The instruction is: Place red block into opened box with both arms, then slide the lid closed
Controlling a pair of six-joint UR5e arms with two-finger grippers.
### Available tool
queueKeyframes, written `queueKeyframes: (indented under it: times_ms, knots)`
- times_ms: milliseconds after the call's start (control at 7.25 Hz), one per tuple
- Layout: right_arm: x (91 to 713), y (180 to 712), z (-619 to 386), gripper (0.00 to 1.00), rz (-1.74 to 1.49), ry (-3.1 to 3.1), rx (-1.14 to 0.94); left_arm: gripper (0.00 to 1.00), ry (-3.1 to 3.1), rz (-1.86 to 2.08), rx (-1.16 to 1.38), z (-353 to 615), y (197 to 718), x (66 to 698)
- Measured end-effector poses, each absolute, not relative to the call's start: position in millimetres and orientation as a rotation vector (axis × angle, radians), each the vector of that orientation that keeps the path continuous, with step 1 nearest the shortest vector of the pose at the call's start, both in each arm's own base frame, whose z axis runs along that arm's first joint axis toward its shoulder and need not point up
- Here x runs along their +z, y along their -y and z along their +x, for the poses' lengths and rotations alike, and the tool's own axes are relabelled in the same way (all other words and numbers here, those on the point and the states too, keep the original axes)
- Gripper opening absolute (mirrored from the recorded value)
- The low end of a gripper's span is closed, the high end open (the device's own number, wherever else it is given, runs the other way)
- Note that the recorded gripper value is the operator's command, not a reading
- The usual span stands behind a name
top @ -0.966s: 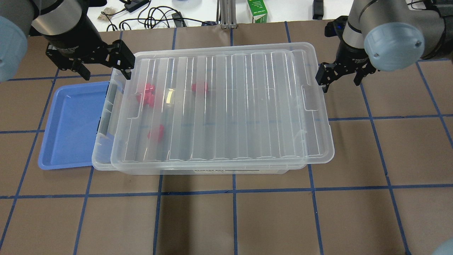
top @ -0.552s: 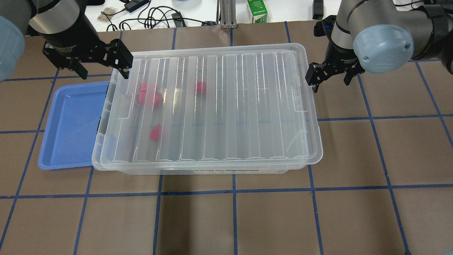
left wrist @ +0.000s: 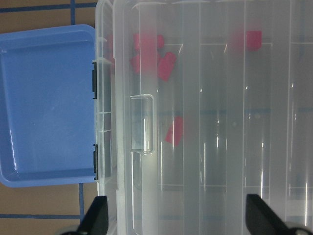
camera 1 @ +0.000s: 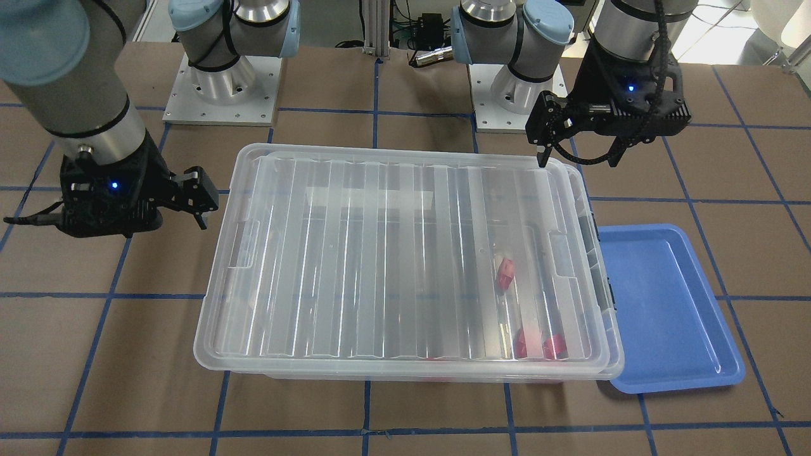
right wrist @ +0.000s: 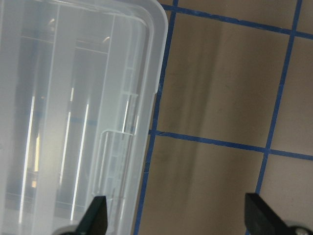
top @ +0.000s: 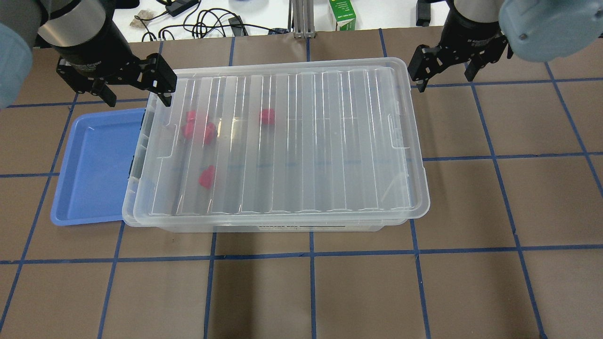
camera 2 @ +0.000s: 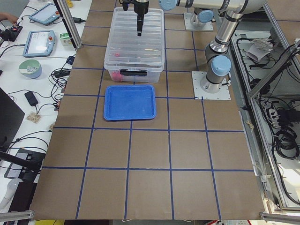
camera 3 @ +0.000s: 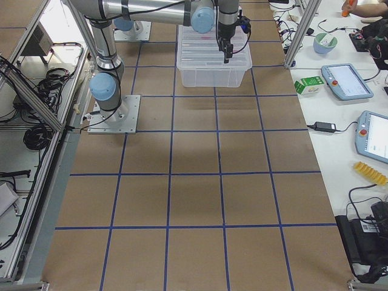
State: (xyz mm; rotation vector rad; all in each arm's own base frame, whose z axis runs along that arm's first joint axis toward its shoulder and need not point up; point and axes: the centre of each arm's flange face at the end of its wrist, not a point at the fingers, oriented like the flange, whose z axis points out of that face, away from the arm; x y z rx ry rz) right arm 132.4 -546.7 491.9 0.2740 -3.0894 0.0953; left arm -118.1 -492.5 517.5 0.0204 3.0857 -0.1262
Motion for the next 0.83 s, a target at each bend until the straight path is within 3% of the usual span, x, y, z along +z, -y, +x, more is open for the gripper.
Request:
queueKeyframes:
  times_ms: [276,828]
  knots:
    - [529,524,164,1.00,0.192,3.106,0.133,1.00,-3.086,0.020,-0.126,-118,489,520]
    - [531,508,193,1.00,0.197,3.111,0.125,1.00,-3.107,0.005,-0.132,-119,487,524]
